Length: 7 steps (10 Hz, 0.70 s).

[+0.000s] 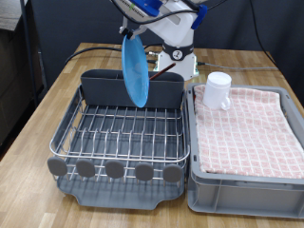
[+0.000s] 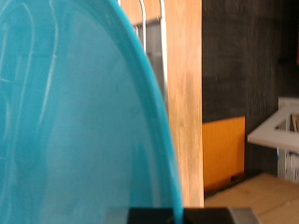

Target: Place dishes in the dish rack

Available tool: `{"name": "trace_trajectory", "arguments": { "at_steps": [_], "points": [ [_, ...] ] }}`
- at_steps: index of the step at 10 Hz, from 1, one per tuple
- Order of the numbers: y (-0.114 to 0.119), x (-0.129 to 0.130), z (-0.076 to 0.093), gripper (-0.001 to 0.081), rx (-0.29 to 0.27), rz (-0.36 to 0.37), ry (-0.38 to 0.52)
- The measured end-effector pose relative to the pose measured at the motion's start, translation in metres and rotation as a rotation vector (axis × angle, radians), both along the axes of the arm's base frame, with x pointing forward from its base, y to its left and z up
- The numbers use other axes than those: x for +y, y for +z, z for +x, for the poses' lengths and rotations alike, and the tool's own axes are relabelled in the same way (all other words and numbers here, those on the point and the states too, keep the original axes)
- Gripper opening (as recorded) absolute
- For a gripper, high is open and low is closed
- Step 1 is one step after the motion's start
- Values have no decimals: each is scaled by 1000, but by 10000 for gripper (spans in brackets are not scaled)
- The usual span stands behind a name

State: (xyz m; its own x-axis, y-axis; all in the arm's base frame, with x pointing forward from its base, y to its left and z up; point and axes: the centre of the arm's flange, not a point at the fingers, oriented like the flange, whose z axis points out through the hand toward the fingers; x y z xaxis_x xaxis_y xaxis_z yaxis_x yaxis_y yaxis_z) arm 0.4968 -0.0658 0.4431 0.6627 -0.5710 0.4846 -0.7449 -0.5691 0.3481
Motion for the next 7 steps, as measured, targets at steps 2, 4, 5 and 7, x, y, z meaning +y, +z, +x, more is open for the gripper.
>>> {"name": "trace_trajectory", "arguments": {
  "at_steps": [2,4,5,7],
  "points": [
    [4,-5,0,19,26,-63,5],
    [14,-16,3,19,43,-131,63],
    [18,-22,7,19,39,-144,98],
    [22,-37,11,19,44,-165,157]
  ]
}}
